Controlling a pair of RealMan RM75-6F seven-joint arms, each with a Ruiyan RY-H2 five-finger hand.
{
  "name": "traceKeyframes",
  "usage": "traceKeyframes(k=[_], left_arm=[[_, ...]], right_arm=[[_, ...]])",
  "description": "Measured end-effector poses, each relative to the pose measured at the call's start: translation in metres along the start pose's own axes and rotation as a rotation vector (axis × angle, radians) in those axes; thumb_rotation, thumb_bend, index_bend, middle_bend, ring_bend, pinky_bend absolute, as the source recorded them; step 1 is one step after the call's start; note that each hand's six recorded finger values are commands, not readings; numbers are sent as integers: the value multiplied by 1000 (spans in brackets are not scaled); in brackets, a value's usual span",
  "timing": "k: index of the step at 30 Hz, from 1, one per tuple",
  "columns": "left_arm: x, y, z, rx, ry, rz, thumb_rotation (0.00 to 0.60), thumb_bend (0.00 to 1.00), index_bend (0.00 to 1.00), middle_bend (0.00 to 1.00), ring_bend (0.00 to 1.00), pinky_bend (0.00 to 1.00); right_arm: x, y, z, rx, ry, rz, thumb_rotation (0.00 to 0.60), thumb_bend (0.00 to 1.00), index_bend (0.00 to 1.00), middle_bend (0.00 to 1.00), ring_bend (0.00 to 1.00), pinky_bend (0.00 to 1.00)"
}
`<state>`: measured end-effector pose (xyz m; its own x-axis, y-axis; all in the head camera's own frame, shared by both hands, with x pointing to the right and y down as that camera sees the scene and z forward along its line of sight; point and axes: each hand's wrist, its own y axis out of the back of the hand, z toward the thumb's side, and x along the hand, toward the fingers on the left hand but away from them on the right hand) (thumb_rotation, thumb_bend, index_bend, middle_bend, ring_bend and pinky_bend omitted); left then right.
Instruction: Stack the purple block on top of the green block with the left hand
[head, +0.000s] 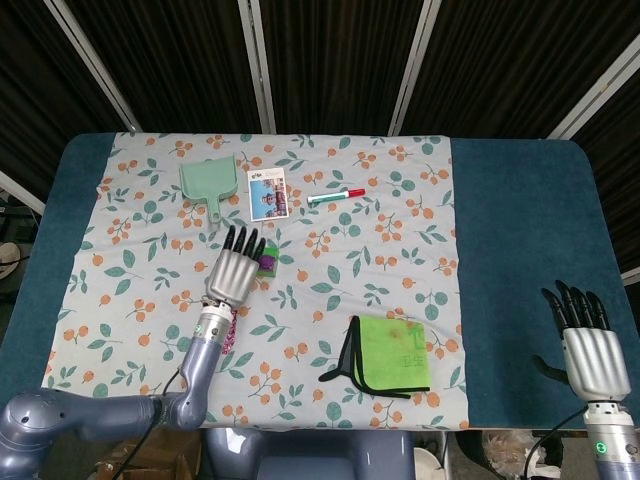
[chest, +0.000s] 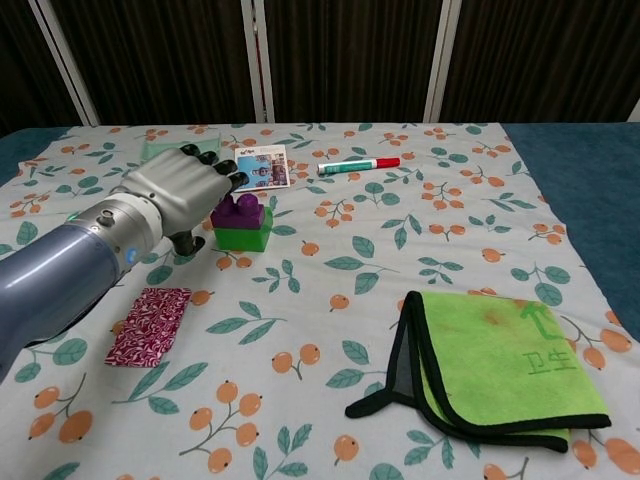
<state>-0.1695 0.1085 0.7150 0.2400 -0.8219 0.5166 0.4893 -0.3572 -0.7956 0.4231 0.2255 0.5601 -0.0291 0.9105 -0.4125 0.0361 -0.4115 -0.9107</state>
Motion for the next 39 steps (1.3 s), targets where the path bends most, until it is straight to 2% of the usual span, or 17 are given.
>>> traceKeyframes(k=[6, 11, 14, 18, 22, 27, 33, 39], left_arm=[[-6, 28, -2, -59, -17, 61, 600, 383, 0, 0, 0, 0], [-21, 46, -15, -114, -33, 79, 600, 383, 2, 21, 0, 0], [-38, 56, -31, -147, -46, 83, 600, 384, 23, 51, 0, 0], [-76, 61, -74, -191, -35, 85, 600, 381, 33, 51, 0, 0], [-111, 46, -127, -225, 22, 81, 600, 380, 35, 49, 0, 0], [-161, 14, -166, -315, 60, 100, 600, 380, 69, 59, 0, 0], [-206, -28, -200, -373, 99, 171, 600, 380, 84, 77, 0, 0], [-235, -60, -203, -393, 126, 170, 600, 380, 130, 85, 0, 0]], right_arm=[[0, 1, 0, -3, 1, -2, 600, 168, 101, 46, 7, 54], [1, 1, 0, -5, 3, -4, 600, 167, 101, 46, 7, 55], [1, 1, 2, -10, 10, -4, 600, 168, 101, 46, 7, 54], [3, 2, 4, -13, 19, -5, 600, 167, 101, 46, 7, 54], [4, 2, 9, -13, 35, -2, 600, 168, 101, 46, 7, 54], [6, 2, 14, -13, 58, -6, 600, 168, 101, 46, 7, 55], [7, 3, 15, -14, 60, -11, 600, 168, 101, 46, 7, 55], [8, 3, 15, -13, 61, -8, 600, 167, 101, 46, 7, 54]])
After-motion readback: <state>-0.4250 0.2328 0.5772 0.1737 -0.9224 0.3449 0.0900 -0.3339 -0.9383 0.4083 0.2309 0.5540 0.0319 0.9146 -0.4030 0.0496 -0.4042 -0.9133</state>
